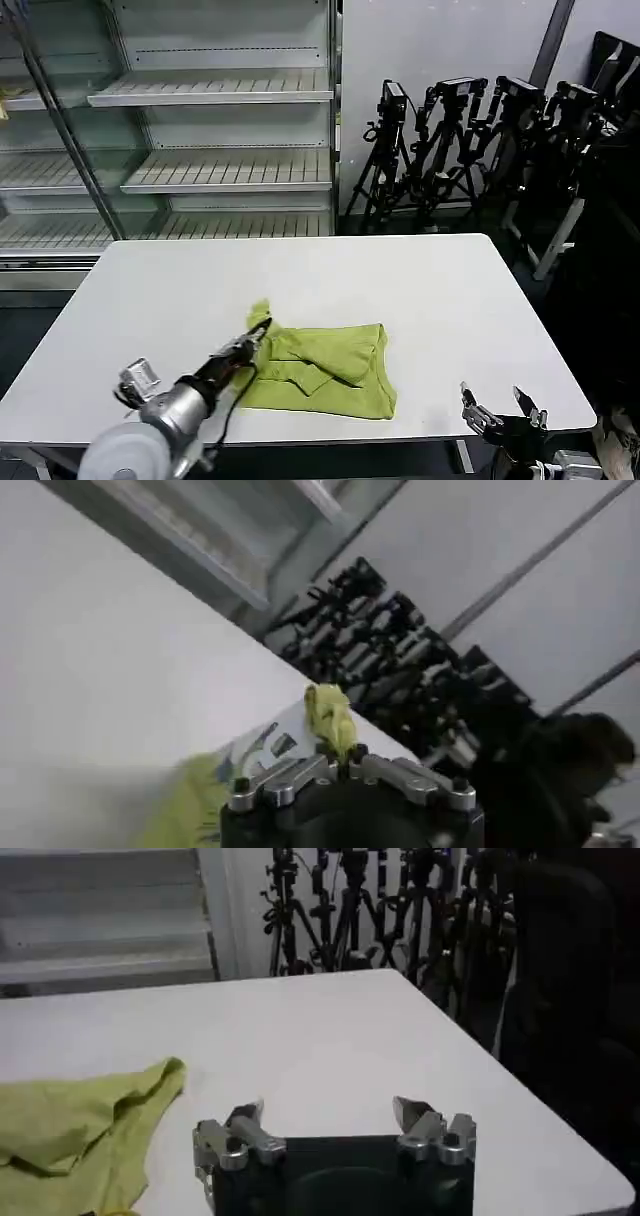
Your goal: Fold and organize the clothes.
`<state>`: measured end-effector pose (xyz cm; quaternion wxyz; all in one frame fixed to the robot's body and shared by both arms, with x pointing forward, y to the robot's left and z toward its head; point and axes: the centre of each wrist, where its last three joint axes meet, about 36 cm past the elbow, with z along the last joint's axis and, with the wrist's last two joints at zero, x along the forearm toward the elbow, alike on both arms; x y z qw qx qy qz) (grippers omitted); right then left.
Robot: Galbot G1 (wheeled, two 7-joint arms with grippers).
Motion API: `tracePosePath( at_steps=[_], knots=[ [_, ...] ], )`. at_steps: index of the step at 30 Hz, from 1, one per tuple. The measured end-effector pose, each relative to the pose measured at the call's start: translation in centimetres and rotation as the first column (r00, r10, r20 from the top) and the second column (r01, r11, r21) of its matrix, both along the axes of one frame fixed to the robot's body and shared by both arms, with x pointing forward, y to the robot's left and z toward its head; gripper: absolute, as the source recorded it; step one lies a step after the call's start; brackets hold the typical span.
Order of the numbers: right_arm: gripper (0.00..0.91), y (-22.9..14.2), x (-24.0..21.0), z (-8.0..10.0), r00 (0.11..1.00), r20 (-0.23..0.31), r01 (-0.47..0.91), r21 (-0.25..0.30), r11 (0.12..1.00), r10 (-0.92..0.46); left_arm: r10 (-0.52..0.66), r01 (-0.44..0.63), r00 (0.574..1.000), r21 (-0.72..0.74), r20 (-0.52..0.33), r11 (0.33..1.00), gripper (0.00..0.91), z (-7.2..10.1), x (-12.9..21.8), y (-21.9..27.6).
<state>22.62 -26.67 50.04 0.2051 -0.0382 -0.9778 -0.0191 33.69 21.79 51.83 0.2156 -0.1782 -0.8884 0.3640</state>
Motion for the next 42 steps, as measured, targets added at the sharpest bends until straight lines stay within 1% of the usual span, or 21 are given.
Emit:
tracePosePath(
  at_steps=[3, 6, 12, 16, 17, 18, 19, 20, 26, 28, 36, 42],
  knots=[
    [0.907, -0.1, 0.1, -0.2, 1.0, -0.004, -0.001, -0.004, 1.0, 0.001, -0.022, 0.021, 1.0, -0.031, -0.01, 0.999, 0.04, -0.7, 0.7, -1.8],
    [0.907, -0.1, 0.2, -0.4, 1.0, -0.005, -0.005, 0.0, 1.0, 0.005, -0.029, 0.028, 0.999, -0.038, -0.024, 0.999, 0.03, -1.5, 1.5, -3.5],
    [0.907, 0.0, 0.4, -0.7, 1.0, -0.008, -0.008, 0.006, 1.0, 0.008, -0.016, 0.016, 0.998, -0.011, -0.062, 1.0, 0.04, -3.8, 3.5, -6.3],
    [0.907, 0.0, 0.6, -0.8, 1.0, -0.011, -0.011, 0.006, 1.0, 0.011, -0.014, 0.016, 0.997, 0.018, -0.073, 1.0, 0.03, -4.9, 4.5, -7.8],
    [0.907, 0.0, 0.6, -0.8, 1.0, -0.012, -0.012, 0.005, 1.0, 0.012, -0.017, 0.019, 0.997, 0.025, -0.074, 1.0, 0.091, -5.1, 4.7, -8.2],
    [0.907, 0.0, 0.7, -0.8, 1.0, -0.012, -0.013, 0.005, 1.0, 0.013, -0.018, 0.021, 0.997, 0.037, -0.072, 0.999, 0.302, -5.3, 4.9, -8.6],
    [0.907, 0.0, 0.7, -0.8, 1.0, -0.012, -0.013, 0.004, 1.0, 0.013, -0.018, 0.022, 0.997, 0.051, -0.07, 0.998, 0.867, -5.5, 5.1, -9.0],
    [0.907, 0.0, 0.7, -0.7, 1.0, -0.012, -0.014, 0.004, 1.0, 0.014, -0.02, 0.025, 0.997, 0.061, -0.069, 0.998, 0.907, -5.7, 5.2, -9.4],
    [0.907, -0.1, 0.7, -0.4, 1.0, -0.007, -0.014, -0.008, 1.0, 0.014, -0.041, 0.047, 0.998, 0.119, -0.046, 0.992, 0.907, -6.0, 5.3, -10.7],
    [0.907, -0.1, 0.8, -0.4, 1.0, -0.005, -0.015, -0.01, 1.0, 0.015, -0.053, 0.058, 0.998, 0.133, -0.034, 0.989, 0.907, -5.8, 5.1, -10.9],
    [0.907, 0.2, 1.1, -0.3, 1.0, 0.007, -0.024, -0.012, 1.0, 0.024, -0.085, 0.082, 0.996, 0.146, 0.021, 0.986, 0.907, -3.7, 3.6, -10.5],
    [0.907, 0.3, 1.6, -0.7, 0.999, 0.006, -0.035, -0.006, 0.999, 0.035, -0.078, 0.067, 0.995, 0.184, 0.056, 0.981, 0.907, -2.3, 2.2, -8.1]
  ],
)
